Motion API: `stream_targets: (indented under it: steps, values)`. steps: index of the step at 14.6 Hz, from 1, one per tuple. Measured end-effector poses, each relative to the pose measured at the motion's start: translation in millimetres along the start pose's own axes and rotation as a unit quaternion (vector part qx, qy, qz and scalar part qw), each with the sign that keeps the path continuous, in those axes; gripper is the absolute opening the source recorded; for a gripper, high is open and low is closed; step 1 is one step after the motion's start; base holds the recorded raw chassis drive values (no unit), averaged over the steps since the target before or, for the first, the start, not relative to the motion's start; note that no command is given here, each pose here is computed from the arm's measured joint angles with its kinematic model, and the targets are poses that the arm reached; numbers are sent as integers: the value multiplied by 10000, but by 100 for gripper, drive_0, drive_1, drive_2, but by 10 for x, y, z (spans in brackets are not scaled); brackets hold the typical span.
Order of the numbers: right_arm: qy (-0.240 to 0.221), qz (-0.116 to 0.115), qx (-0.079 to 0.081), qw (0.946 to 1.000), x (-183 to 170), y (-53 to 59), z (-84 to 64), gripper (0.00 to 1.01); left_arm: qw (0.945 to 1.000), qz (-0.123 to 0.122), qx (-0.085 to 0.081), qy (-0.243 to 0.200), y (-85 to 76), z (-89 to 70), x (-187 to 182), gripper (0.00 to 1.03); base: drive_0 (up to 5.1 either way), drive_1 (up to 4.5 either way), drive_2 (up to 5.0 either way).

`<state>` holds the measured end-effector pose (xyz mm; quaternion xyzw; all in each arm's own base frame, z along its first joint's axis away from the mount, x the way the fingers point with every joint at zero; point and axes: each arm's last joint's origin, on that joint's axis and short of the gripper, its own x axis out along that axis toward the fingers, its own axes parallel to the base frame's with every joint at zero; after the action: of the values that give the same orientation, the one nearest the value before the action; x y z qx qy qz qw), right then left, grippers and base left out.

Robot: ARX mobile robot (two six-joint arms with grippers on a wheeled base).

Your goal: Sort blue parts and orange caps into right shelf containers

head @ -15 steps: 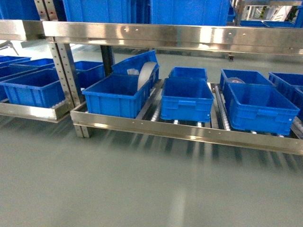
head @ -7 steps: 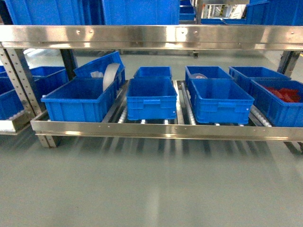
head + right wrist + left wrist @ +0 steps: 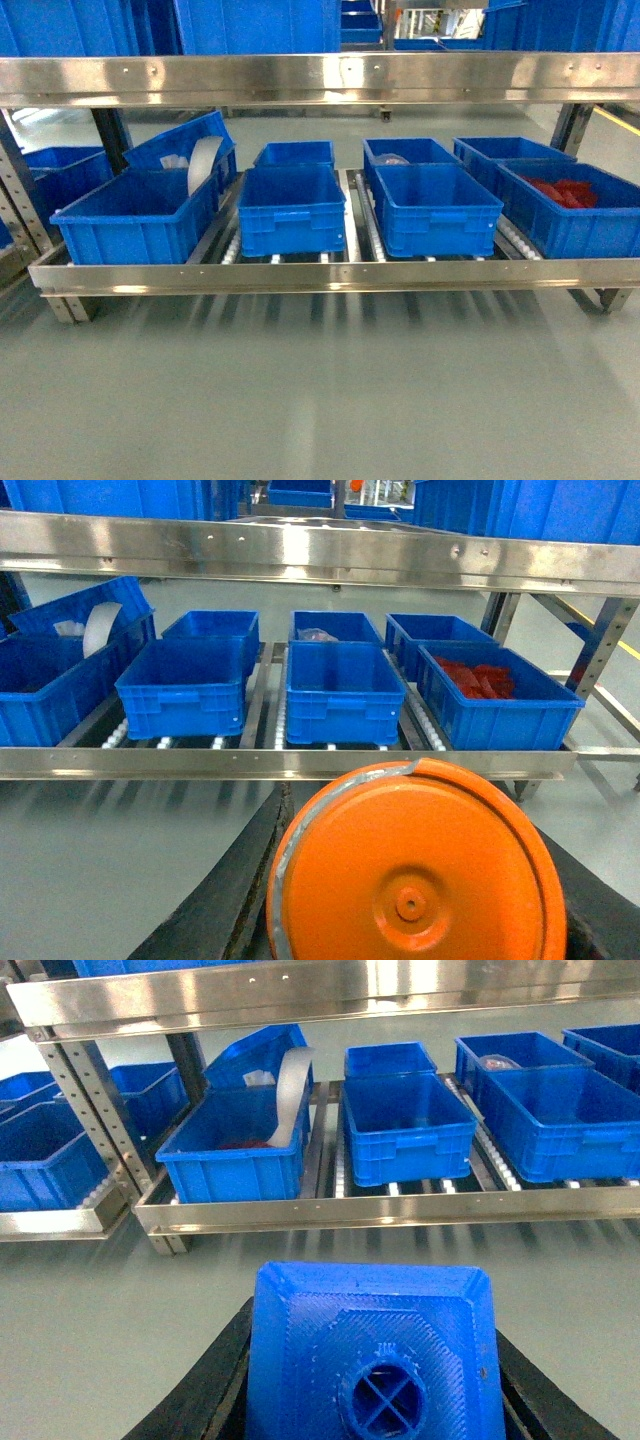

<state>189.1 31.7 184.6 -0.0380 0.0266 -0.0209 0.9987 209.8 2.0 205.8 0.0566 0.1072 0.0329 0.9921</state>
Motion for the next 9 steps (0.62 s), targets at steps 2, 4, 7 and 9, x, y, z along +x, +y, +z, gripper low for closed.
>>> stream_targets:
  steps: [2, 4, 7, 9]
  values:
    - [2, 0, 0, 10000, 0, 0, 0, 44, 10000, 6, -1, 1, 2, 0, 0, 44, 0, 0, 0]
    - [2, -2, 0, 10000, 0, -1, 0, 44, 10000, 7, 0, 1, 4, 0, 0, 44, 0, 0, 0]
    - [-11, -1, 3, 10000, 0, 0, 2, 44, 10000, 13, -4, -19, 5, 6, -5, 44, 192, 131, -335]
    - [-3, 17, -1, 10000, 0, 1, 0, 44, 10000, 34, -5, -17, 8, 6, -5, 44, 128, 304, -457]
